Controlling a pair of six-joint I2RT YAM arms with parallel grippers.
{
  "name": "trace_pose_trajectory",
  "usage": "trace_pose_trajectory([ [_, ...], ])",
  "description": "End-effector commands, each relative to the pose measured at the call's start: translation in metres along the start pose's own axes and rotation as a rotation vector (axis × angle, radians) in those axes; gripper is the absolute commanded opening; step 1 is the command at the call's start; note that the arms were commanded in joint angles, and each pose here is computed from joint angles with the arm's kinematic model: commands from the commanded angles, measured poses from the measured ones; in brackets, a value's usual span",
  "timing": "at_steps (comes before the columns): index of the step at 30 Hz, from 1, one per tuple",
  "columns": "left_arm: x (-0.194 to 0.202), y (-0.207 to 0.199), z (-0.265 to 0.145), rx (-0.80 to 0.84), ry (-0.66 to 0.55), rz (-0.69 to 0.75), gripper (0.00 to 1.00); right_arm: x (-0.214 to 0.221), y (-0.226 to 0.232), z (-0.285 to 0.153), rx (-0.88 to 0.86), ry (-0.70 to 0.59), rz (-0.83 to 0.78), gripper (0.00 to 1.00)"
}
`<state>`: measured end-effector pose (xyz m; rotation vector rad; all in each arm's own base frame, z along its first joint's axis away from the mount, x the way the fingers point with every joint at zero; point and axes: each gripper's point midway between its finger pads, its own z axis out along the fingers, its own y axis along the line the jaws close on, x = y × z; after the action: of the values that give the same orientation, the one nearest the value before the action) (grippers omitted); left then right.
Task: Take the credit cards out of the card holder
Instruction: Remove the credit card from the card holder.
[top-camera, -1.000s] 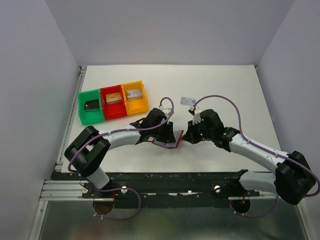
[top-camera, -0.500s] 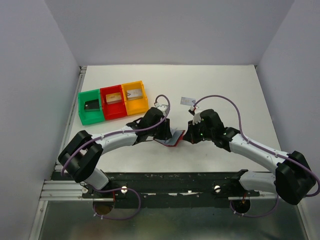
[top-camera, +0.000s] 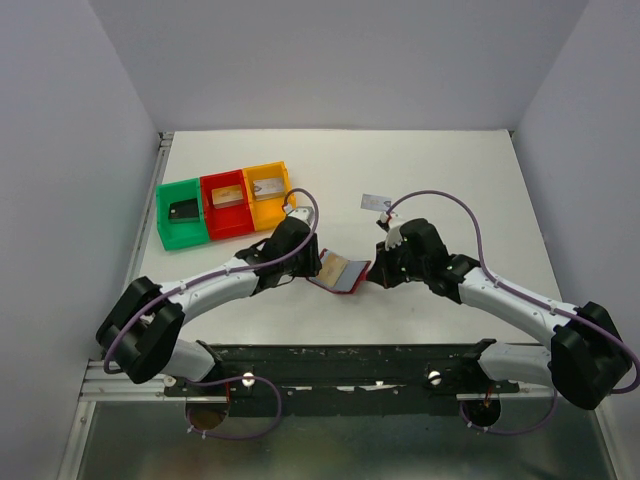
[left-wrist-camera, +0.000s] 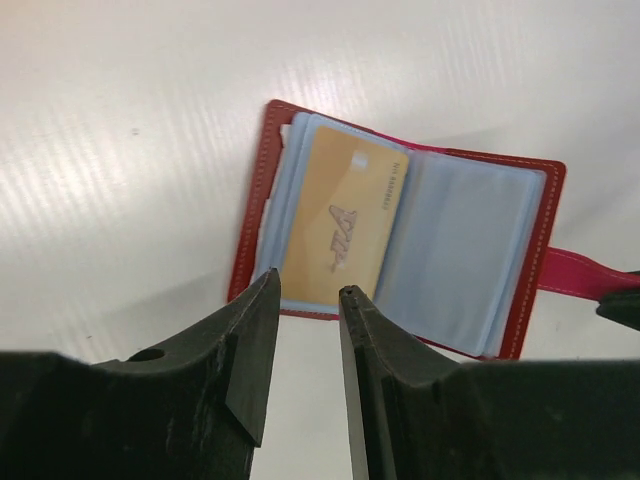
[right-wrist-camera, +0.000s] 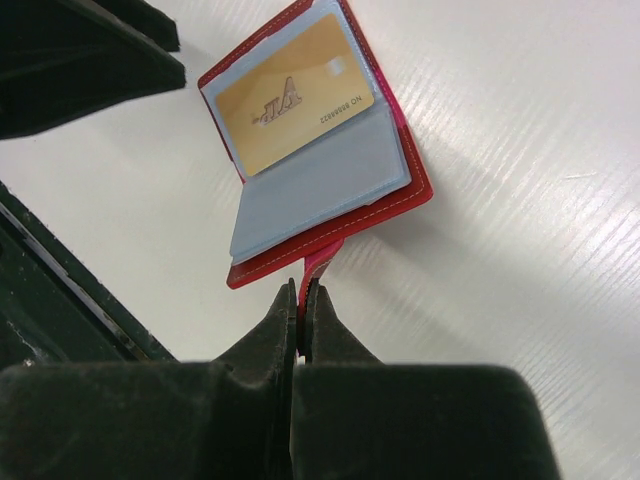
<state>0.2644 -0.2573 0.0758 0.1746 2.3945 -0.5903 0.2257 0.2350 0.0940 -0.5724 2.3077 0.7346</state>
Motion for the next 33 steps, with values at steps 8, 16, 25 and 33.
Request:
trace_pose_trajectory([
  [8,-0.014,0.004,-0.01,0.015,-0.07,-0.033,0.46,0.002,-0.017,0.004,0.1,0.043,-0.006,0.0],
  [16,-0.016,-0.018,0.0,0.11,-0.032,-0.028,0.45,0.005,-0.044,0.004,0.274,0.105,0.045,0.37],
  [25,-0.017,-0.014,-0.008,0.098,-0.056,-0.026,0.45,-0.021,-0.06,-0.023,0.434,0.069,0.063,0.69],
  [33,-0.041,-0.021,-0.008,0.159,-0.128,-0.014,0.12,-0.059,0.035,0.007,-0.122,-0.109,0.128,0.68],
])
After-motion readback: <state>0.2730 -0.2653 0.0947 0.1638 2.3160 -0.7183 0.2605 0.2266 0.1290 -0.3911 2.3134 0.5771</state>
